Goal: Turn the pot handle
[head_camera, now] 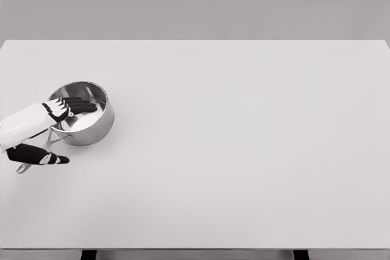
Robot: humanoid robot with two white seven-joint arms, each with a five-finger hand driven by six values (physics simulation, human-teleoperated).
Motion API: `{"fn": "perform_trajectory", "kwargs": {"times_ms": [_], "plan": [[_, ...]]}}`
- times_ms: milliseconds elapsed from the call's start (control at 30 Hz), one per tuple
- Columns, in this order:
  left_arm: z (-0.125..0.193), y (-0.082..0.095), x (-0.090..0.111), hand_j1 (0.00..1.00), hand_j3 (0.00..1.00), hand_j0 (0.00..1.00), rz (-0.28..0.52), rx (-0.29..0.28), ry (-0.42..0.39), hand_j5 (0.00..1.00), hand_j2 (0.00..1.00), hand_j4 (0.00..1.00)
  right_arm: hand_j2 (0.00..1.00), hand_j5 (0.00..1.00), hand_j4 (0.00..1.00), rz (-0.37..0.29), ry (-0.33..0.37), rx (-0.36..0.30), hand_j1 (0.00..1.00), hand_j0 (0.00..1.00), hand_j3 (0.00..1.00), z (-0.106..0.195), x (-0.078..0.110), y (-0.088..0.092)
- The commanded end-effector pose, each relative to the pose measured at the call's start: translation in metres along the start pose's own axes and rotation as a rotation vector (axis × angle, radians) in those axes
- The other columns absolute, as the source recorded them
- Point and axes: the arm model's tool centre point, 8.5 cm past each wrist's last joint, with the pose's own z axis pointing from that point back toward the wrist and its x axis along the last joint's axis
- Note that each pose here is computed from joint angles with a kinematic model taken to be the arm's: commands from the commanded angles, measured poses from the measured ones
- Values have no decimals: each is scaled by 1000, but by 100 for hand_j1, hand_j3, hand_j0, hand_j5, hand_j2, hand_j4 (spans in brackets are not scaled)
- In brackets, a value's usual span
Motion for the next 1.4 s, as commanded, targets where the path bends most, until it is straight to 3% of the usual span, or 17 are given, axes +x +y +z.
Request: {"fn": "perform_trajectory", "kwargs": {"times_ms": [0, 67, 200, 433, 667, 1367], "plan": [[-2, 22, 1, 100, 100, 100, -67, 108, -4, 100, 100, 100, 100, 100, 100, 0, 1, 0, 100, 100, 100, 0, 0, 0], [16, 20, -3, 100, 100, 100, -108, 169, 52, 100, 100, 100, 100, 100, 100, 0, 1, 0, 100, 100, 100, 0, 0, 0], [32, 23, -5, 100, 100, 100, -120, 191, 93, 100, 100, 100, 100, 100, 100, 0, 1, 0, 100, 100, 100, 0, 0, 0], [32, 17, -5, 100, 100, 100, -108, 182, 94, 100, 100, 100, 100, 100, 100, 0, -1, 0, 100, 100, 100, 0, 0, 0], [28, -3, -6, 100, 100, 100, -134, 169, 106, 100, 100, 100, 100, 100, 100, 0, 1, 0, 100, 100, 100, 0, 0, 0], [20, -38, -7, 100, 100, 100, -220, 117, 139, 100, 100, 100, 100, 100, 100, 0, -1, 0, 100, 100, 100, 0, 0, 0]]}}
